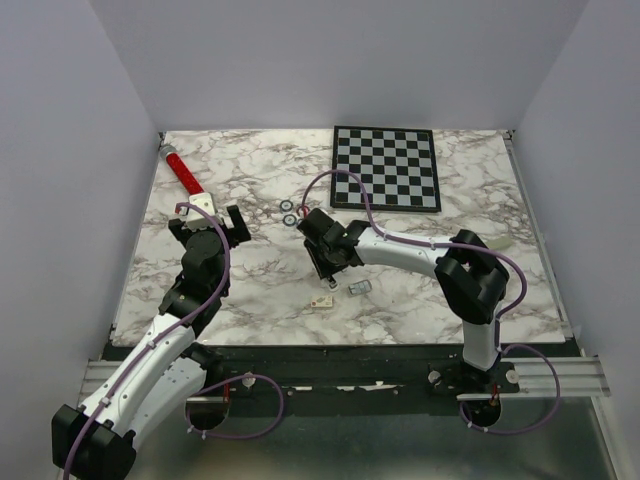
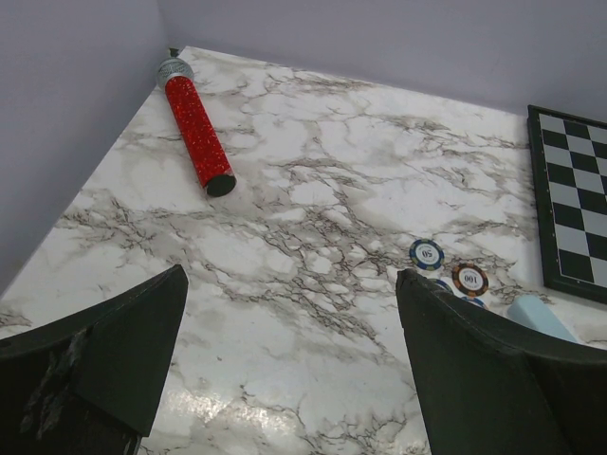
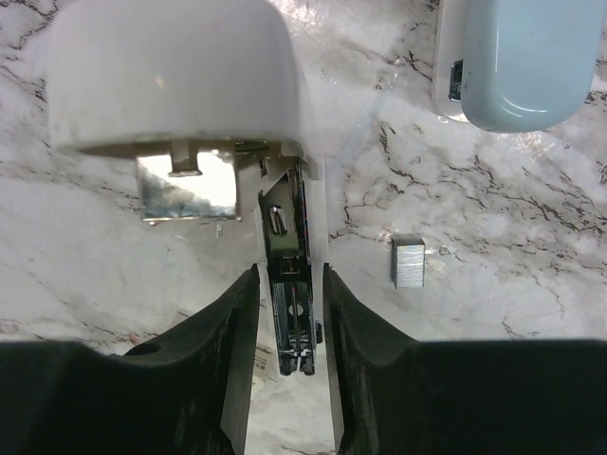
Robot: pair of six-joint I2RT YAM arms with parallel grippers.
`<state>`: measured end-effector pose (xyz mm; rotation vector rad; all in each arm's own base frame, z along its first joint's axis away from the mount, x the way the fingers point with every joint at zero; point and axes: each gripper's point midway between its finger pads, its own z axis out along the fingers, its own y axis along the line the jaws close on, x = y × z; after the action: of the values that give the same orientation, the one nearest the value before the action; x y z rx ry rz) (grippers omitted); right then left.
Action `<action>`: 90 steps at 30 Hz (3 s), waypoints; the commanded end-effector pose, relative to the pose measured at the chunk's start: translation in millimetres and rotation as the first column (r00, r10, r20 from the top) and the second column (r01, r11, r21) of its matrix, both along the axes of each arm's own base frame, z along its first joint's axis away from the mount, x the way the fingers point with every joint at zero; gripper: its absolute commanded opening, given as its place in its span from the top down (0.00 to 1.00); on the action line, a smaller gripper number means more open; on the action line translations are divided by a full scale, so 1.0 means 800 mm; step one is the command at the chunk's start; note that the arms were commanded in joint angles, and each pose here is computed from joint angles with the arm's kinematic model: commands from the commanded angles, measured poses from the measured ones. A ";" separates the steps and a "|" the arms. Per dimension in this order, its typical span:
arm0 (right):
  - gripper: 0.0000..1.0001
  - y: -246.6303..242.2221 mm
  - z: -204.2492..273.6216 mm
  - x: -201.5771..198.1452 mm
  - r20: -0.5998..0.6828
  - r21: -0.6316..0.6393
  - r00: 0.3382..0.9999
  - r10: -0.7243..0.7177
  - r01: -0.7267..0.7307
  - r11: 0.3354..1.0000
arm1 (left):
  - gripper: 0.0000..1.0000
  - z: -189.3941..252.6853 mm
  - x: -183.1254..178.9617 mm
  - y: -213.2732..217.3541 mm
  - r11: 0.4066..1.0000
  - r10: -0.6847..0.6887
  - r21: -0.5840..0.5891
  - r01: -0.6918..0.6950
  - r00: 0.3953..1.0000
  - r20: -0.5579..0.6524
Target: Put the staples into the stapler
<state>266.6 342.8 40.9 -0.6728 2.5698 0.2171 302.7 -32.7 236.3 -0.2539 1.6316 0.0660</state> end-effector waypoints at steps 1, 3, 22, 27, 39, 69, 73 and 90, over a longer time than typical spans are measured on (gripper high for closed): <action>0.59 0.003 0.023 -0.003 0.012 0.017 1.000 -0.004 0.004 1.000 | 0.01 0.001 0.000 0.007 1.000 0.028 -0.001 -0.028 1.000 0.013; 0.57 0.004 0.046 -0.002 0.027 0.038 1.000 0.007 -0.008 0.999 | 0.01 0.001 0.000 0.007 1.000 0.028 -0.002 -0.028 0.999 0.015; 0.55 -0.057 0.049 0.024 -0.075 -0.029 0.996 -0.038 0.036 0.999 | 0.01 0.014 -0.006 0.010 1.000 0.028 -0.013 -0.028 0.998 0.049; 0.56 -0.062 0.031 0.029 -0.094 -0.062 0.995 -0.035 0.029 0.998 | 0.01 0.018 -0.007 0.011 0.999 0.030 -0.019 -0.029 0.998 0.060; 0.59 -0.055 -0.005 0.034 -0.124 -0.095 0.992 -0.025 0.014 0.995 | 0.01 0.022 -0.009 0.011 1.000 0.027 -0.017 -0.026 0.997 0.074; 0.75 -0.055 -0.020 0.038 -0.117 -0.097 0.992 -0.036 0.025 0.995 | 0.01 0.021 -0.009 0.011 1.000 0.025 -0.015 -0.024 0.997 0.077; 0.77 -0.050 0.000 0.040 -0.084 -0.056 0.996 -0.042 0.038 0.998 | 0.01 0.021 -0.009 0.012 1.000 0.027 -0.015 -0.026 0.997 0.077; 0.77 -0.009 0.068 0.024 0.032 0.127 0.999 0.028 -0.032 0.991 | 0.01 0.022 -0.010 0.011 1.000 0.024 -0.016 -0.022 0.997 0.080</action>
<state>296.6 320.0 90.3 -0.6377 2.5237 0.3012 296.2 -29.2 251.8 -0.2703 1.5702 0.0401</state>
